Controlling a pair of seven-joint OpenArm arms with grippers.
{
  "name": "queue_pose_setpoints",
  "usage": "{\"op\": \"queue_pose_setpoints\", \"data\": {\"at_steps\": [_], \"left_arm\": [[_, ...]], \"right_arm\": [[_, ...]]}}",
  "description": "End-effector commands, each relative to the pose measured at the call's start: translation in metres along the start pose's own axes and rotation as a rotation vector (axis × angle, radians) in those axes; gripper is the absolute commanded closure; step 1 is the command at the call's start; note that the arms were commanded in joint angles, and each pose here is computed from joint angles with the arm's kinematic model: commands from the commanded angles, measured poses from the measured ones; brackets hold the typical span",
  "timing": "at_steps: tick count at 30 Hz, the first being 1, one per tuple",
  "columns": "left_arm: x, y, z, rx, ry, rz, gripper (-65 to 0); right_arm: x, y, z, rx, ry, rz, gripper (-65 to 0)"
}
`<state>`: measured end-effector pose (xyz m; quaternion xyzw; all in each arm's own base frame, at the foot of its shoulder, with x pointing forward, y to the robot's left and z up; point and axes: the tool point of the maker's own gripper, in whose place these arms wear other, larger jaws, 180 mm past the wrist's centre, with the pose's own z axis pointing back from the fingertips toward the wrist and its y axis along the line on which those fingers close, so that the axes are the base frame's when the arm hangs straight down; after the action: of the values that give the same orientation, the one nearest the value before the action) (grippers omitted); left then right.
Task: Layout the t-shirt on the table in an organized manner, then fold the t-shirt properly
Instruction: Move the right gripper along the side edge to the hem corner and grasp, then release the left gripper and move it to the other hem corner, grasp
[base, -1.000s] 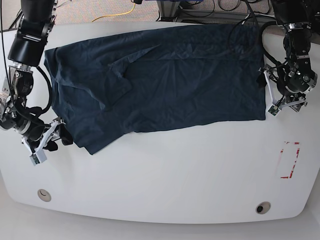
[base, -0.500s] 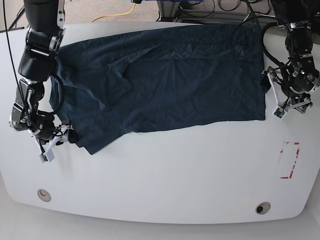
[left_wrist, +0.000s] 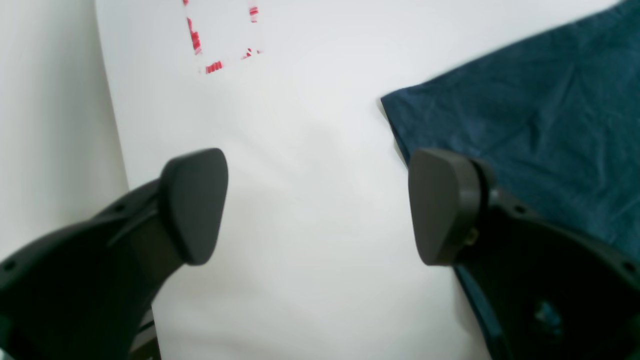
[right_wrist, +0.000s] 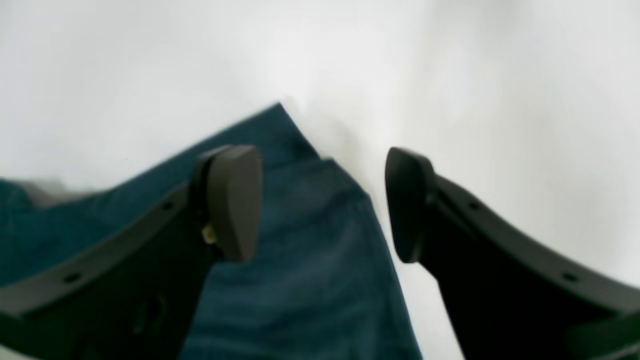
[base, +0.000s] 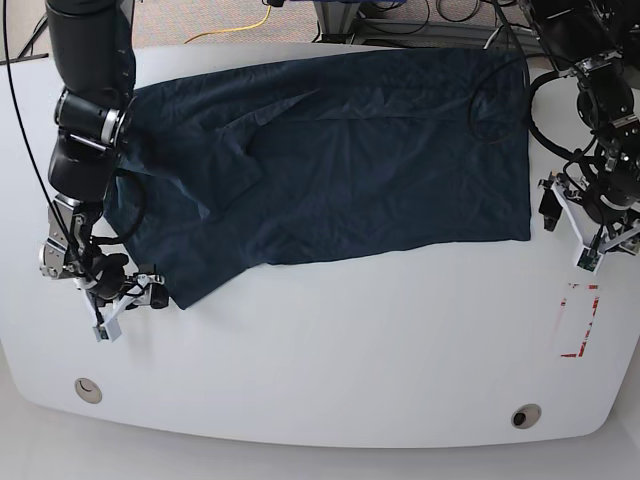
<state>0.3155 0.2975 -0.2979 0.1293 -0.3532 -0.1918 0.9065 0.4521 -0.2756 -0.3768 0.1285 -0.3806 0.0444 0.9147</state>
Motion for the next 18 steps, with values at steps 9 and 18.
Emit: {"op": "queue_pose_setpoints", "data": {"at_steps": [9,18], "left_arm": [[0.017,0.011,0.006,0.028,-0.05,-0.01,-52.5],[0.017,0.01,0.006,0.027,-0.051,-0.009,-52.5]], "right_arm": [[0.006,-0.02,-0.002,-0.021,-0.114,-0.068,-37.6],[-0.007,-0.027,-0.002,-0.03,-0.101,-0.097,-37.6]]}}
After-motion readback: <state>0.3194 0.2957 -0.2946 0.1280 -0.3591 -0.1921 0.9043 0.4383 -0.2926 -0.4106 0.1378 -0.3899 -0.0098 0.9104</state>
